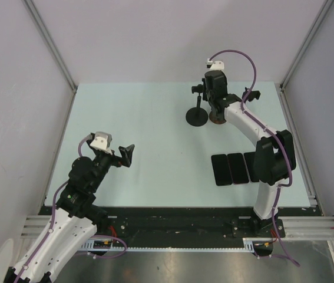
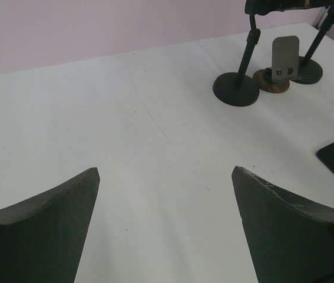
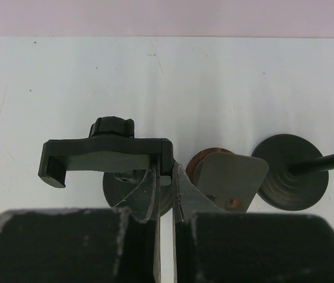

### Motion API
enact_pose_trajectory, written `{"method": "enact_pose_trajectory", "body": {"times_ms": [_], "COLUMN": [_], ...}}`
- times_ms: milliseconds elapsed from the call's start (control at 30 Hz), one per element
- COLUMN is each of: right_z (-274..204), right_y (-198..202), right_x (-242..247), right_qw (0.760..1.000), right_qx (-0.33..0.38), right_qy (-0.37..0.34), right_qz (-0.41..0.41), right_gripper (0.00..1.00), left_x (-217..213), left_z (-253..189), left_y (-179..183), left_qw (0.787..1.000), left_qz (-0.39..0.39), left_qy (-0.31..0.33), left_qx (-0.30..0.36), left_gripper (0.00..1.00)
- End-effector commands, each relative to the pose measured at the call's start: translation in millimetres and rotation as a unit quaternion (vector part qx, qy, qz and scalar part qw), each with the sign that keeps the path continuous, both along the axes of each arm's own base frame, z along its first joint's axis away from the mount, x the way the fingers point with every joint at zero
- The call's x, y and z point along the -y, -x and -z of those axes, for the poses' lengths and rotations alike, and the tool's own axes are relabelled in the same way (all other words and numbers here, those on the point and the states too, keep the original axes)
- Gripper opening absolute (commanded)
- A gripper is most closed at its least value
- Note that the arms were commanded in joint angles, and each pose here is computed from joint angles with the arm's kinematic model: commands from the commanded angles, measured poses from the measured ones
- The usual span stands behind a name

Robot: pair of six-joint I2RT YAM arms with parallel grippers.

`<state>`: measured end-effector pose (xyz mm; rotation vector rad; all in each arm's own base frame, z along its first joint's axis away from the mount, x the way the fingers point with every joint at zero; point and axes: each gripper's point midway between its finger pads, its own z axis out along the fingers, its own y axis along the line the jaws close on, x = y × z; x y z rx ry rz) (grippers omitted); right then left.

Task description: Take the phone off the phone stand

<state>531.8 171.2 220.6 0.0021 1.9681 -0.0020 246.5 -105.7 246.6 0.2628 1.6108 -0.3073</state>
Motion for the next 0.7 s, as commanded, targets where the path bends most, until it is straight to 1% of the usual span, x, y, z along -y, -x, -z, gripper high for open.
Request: {"method": "enact_pose_trajectory", "body": {"times_ms": [0,200,267,300,367,400,467,500,533,567,600,633,667], "right_z": [-35,-30,-31,-32,-38,-40,-55,-61,-68,-84,-92,-99,-119], "right_y": [-13,-15,-15,-15,-13,-12,-7,-5,-2,4,9,13,24], "right_x": [15,15,13,12,10,9,7,7,7,8,9,10,15], "right_qw": [0.998,0.999,0.999,0.999,0.999,0.999,0.998,0.998,0.997,0.996,0.995,0.995,0.993], "right_qx": [0.049,0.043,0.043,0.044,0.045,0.046,0.057,0.061,0.066,0.078,0.084,0.088,0.106], "right_qy": [-0.011,-0.01,-0.012,-0.013,-0.018,-0.019,-0.029,-0.031,-0.035,-0.042,-0.045,-0.047,-0.053], "right_qz": [0.028,0.017,0.011,0.008,0.001,-0.001,-0.009,-0.011,-0.013,-0.016,-0.018,-0.021,-0.021], "right_gripper": [0.0,0.0,0.14,0.27,0.36,0.45,0.53,0.6,0.63,0.66,0.73,0.77,0.8], "left_x": [-4,-3,-3,-3,-4,-3,-4,-4,-5,-5,-5,-4,-4], "left_z": [-2,-3,-3,-2,-3,-4,-3,-5,-6,-8,-9,-11,-16], "left_y": [-2,-2,-2,-2,-2,-2,-2,-1,-1,0,0,2,3], "left_qw": [1.0,1.0,1.0,1.0,1.0,1.0,1.0,1.0,1.0,1.0,1.0,1.0,0.999], "left_qz": [-0.009,-0.008,-0.008,-0.008,-0.009,-0.009,-0.01,-0.011,-0.014,-0.015,-0.016,-0.014,-0.013], "left_qy": [-0.009,-0.009,-0.009,-0.009,-0.007,-0.007,-0.004,-0.001,0.003,0.011,0.016,0.025,0.03], "left_qx": [0.011,0.012,0.012,0.011,0.011,0.013,0.011,0.012,0.012,0.011,0.01,0.008,0.011], "left_gripper": [1.0,1.0,1.0,1.0,1.0,1.0,1.0,1.0,1.0,1.0,1.0,1.0,1.0]}}
